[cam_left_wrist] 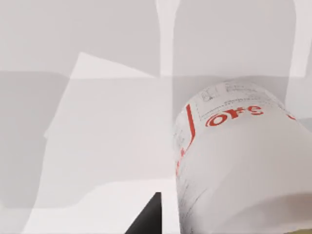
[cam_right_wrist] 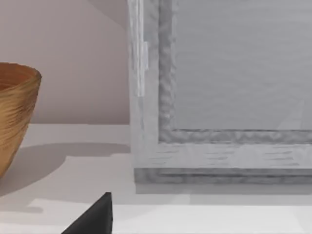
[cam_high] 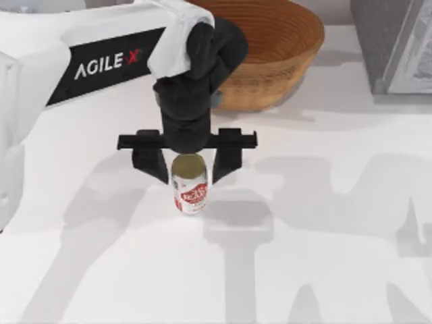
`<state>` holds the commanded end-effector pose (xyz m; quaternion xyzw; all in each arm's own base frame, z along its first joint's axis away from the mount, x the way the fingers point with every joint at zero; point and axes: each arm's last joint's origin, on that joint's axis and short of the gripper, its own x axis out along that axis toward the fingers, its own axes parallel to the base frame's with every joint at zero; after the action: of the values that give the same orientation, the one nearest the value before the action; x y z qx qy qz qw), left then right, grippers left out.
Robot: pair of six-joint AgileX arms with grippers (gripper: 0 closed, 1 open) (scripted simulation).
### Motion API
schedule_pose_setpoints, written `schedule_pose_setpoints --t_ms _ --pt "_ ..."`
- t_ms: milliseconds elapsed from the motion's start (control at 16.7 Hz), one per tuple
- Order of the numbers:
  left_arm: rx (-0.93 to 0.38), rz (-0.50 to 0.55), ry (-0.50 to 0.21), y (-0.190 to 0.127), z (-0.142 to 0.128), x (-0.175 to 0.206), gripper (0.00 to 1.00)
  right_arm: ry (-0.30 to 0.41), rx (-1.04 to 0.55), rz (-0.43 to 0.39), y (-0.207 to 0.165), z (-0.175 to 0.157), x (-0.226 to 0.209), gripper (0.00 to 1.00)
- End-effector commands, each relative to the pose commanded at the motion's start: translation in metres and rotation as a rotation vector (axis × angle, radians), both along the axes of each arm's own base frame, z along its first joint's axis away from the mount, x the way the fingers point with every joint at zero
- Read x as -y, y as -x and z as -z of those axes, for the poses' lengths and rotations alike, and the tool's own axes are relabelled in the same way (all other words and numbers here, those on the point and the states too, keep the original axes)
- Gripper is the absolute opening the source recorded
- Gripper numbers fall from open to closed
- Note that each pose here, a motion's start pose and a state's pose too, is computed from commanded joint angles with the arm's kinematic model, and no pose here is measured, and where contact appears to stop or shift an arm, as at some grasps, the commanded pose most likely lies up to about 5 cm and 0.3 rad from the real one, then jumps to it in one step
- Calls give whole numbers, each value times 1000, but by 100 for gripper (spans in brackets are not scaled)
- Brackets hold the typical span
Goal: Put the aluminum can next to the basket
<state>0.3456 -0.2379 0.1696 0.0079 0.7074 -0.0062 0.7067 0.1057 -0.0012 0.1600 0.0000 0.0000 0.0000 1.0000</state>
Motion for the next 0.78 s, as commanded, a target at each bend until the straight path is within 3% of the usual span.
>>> schedule_pose_setpoints --t_ms 120,660,780 --pt "0 0 0 0 0 0 100 0 0 0 0 0 0 100" --pt "0 -3 0 -1 -1 -1 100 0 0 0 0 0 0 100" --pt "1 -3 1 -1 -11 0 100 0 0 0 0 0 0 100"
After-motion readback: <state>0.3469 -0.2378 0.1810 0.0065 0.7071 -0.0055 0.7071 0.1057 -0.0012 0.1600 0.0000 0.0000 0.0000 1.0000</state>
